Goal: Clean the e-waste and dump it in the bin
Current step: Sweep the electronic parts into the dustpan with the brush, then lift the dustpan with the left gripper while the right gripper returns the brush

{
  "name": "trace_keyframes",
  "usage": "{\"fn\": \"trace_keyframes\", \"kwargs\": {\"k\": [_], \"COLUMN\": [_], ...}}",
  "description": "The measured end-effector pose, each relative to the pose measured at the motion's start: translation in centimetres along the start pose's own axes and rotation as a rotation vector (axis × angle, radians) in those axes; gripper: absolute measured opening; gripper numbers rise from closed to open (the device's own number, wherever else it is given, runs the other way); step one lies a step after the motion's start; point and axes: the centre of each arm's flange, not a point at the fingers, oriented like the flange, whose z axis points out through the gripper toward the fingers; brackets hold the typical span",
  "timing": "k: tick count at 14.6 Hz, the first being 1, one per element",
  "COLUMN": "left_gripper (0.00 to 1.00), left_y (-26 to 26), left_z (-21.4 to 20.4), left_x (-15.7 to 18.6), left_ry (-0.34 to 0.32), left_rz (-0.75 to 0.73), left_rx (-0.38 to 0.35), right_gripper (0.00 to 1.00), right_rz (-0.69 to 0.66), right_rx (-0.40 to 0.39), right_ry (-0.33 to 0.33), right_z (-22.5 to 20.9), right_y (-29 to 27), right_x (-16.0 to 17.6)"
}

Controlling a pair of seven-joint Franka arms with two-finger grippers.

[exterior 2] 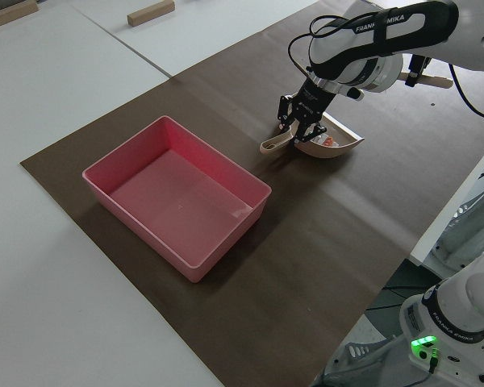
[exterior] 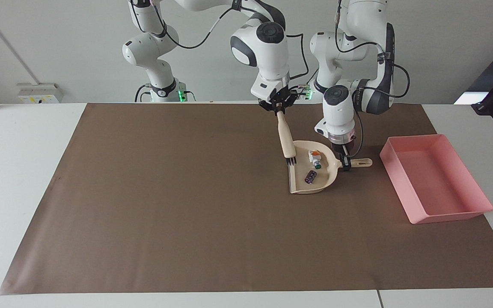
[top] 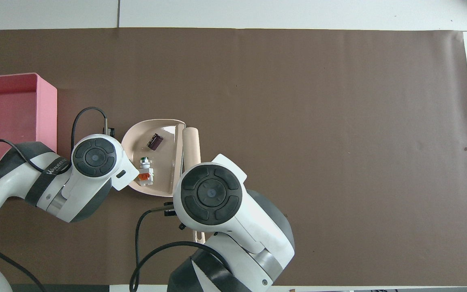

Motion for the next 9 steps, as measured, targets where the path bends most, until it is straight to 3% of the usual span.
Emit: {"fn": "trace_keyframes", "kwargs": {"k": [4, 9], "left_gripper": [0.33, 0.33], "left_y": [-0.5, -2.3], "left_z": [-0.4, -3.5], "left_x": [-3.5, -14.6], "left_ry": [0.062, 0.125], "left_rz": [-0.009, -0.052], "left_rx": [-0.034, -0.046], "right_gripper": [0.26, 0.26], "right_rz": [0.125, 0.096], "right_rx": [-0.088, -0.156], "right_ry": [0.03, -0.017], "right_z": [-4.5, -3.4], "right_y": [10.8, 28.3], "right_x": [4.7, 10.6]}}
